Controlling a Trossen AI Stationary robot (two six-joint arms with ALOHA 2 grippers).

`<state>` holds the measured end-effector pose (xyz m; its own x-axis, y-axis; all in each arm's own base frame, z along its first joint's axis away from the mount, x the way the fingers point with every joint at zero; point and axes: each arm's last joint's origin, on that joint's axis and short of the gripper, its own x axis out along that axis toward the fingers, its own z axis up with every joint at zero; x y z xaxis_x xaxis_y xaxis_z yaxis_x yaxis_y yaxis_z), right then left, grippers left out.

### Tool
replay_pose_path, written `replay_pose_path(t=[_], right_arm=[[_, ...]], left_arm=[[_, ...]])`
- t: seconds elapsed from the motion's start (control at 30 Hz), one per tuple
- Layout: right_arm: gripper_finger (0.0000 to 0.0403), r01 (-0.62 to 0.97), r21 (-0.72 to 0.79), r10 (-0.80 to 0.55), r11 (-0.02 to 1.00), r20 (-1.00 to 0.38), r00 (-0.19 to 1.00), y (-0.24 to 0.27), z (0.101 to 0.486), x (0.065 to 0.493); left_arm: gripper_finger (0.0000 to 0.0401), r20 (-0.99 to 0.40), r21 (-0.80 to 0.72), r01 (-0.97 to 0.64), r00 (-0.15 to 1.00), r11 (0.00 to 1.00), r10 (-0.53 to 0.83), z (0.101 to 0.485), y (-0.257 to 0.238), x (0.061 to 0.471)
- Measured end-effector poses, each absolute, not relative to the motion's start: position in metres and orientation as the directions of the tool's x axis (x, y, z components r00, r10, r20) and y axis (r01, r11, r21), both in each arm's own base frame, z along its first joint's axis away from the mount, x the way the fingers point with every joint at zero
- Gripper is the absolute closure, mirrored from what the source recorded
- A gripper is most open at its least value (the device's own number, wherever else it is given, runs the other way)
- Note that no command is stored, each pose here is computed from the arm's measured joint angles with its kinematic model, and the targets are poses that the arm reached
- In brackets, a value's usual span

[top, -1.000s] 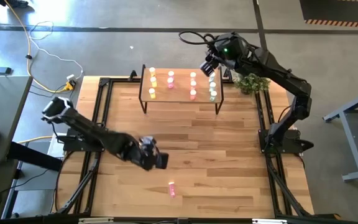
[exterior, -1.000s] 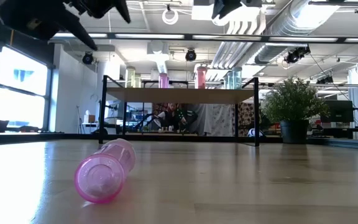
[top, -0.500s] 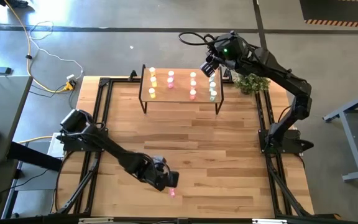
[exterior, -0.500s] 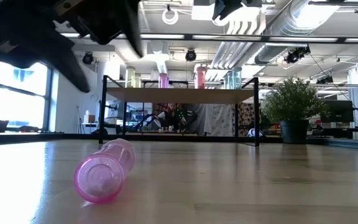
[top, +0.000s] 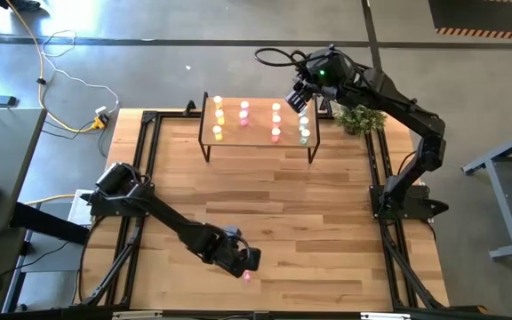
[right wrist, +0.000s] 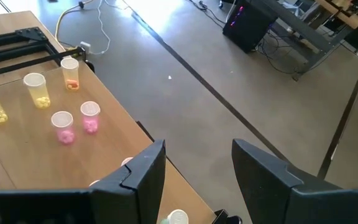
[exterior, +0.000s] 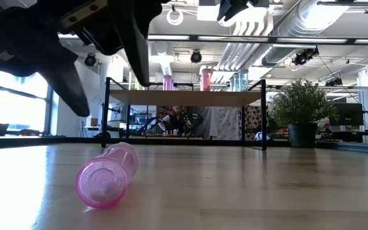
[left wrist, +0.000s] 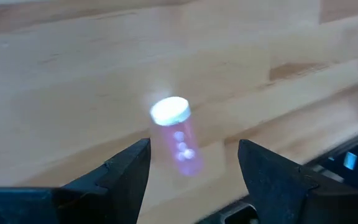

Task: Pick and place medicine bottles onto shelf by color
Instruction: Put the purple pill bottle on the shelf aligned with other purple pill bottles

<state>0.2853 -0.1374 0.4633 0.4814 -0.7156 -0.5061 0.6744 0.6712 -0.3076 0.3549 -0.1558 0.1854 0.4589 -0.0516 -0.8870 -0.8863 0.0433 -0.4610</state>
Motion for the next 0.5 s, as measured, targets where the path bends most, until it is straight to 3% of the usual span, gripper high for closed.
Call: replay_pose_path(t=[0.5], right_arm=[[0.0226, 0.675, -0.307, -0.716, 0.671, -0.506, 0.481, -0.137, 0.463, 0.285]], left_arm=[[0.0167, -0.899, -0.437, -0.898, 0.434, 0.048, -0.065, 0.158, -0.169, 0.361]])
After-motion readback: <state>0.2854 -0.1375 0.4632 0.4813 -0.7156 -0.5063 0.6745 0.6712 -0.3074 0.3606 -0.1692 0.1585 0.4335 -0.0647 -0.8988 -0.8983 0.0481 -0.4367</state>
